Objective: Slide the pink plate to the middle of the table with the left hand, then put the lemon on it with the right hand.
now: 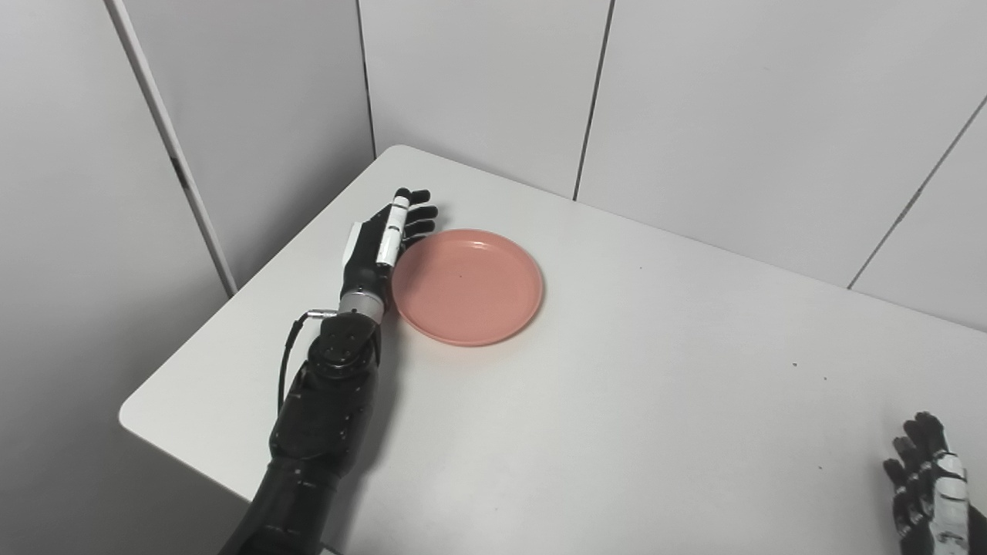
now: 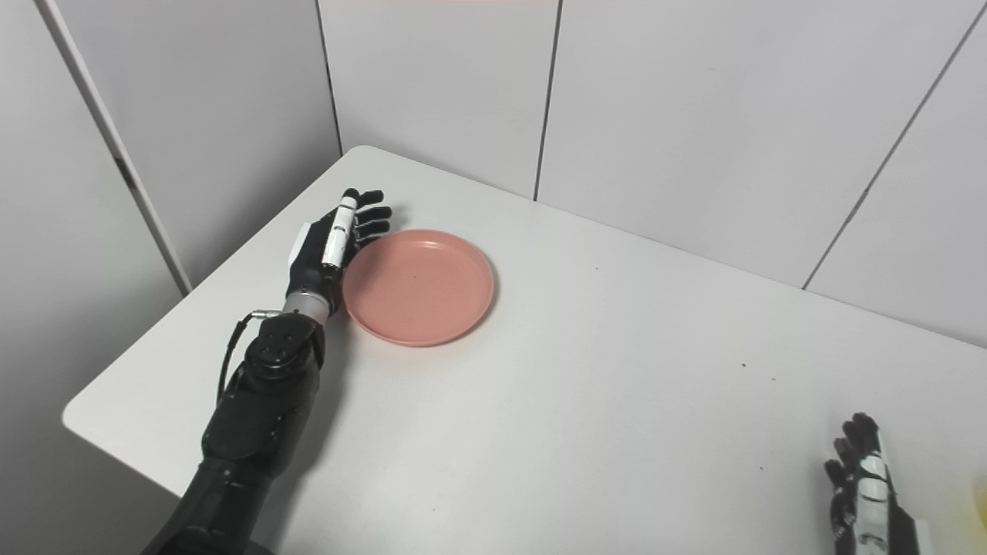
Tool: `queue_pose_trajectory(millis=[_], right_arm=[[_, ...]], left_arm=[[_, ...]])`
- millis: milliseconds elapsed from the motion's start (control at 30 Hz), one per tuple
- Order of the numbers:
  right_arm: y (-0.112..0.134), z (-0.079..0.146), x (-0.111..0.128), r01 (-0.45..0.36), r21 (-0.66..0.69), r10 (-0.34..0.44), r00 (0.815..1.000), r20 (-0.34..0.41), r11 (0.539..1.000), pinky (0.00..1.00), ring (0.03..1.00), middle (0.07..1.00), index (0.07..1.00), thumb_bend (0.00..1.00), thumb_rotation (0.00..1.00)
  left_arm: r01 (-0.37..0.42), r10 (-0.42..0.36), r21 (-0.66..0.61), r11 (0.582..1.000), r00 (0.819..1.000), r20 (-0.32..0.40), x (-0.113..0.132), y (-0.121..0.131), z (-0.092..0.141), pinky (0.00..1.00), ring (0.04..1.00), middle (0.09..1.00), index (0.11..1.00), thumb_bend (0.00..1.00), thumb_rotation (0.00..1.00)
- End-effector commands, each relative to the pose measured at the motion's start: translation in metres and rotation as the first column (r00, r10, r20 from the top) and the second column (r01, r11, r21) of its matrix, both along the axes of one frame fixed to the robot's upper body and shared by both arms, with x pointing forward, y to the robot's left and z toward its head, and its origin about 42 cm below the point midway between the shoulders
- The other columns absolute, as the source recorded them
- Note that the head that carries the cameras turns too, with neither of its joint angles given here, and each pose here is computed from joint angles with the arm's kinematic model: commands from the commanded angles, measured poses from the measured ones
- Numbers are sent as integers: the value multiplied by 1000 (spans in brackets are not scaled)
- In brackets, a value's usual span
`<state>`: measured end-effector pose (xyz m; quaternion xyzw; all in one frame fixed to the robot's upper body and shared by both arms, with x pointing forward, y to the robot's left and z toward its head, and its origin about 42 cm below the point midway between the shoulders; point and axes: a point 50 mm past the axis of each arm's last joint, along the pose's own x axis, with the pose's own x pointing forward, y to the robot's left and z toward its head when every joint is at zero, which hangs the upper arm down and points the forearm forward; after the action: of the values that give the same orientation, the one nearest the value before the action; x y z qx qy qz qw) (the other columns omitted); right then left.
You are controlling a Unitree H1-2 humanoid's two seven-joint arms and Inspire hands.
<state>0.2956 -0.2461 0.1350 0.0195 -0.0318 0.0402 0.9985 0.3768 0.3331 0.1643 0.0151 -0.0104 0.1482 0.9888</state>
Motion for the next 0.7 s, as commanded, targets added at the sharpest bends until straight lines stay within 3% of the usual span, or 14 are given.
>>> queue_pose_trajectory(millis=[0,667], right_arm=[[-2,15,2,3,-3,-3,999,48,1000,1000,992,969,954,305,1000],[7,22,1,0,1,0,997,71,1000,1000,1000,999,989,325,1000]], left_arm=[[31,-33,33,999,997,64,6,-3,20,773,769,755,741,325,1000],[108,-110,63,992,994,29,8,-16,21,805,810,791,769,328,1000]])
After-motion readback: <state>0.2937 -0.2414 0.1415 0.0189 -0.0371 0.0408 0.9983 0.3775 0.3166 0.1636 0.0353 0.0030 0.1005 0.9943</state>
